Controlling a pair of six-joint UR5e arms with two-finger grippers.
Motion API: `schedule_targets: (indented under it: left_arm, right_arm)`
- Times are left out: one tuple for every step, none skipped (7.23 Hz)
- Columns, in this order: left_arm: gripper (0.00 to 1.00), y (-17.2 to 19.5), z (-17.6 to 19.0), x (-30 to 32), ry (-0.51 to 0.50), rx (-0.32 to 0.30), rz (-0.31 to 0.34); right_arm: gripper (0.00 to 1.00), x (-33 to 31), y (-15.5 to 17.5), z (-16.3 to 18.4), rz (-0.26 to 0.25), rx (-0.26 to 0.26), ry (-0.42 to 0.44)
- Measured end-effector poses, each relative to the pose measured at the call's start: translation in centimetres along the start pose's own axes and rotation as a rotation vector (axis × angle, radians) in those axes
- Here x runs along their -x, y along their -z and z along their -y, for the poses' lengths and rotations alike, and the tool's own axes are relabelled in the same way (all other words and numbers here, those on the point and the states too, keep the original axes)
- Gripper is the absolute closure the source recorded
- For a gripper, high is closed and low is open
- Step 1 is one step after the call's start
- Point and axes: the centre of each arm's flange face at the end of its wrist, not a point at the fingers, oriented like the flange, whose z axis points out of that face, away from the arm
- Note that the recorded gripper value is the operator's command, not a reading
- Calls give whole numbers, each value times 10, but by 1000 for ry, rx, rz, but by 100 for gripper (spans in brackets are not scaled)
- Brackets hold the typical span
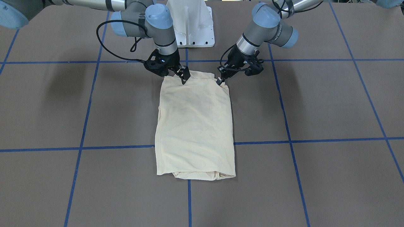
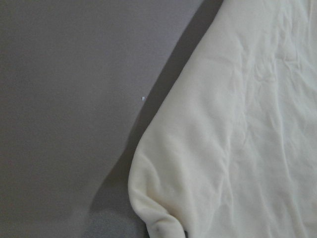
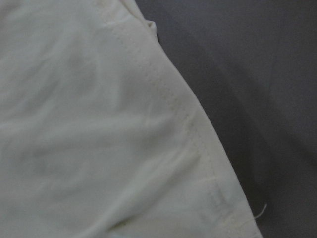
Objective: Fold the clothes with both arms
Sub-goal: 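Hold the shirt's near end with both grippers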
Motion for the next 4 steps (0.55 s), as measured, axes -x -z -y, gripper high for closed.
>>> schedule_targets:
  left_arm:
    - [100,0,0,0,0,0,0]
    - [100,0,1,0,0,-1,0]
    - [100,0,1,0,0,-2,0]
    - [100,0,1,1,0,-2,1]
  right_arm:
    - [0,3,-5,-1,-8,-3,-6]
    - [0,4,-7,-2,-12,-2,-7]
    - [0,4,-6,-4,-16,6,-7]
    - [0,4,-4,-5,-21,17,-7]
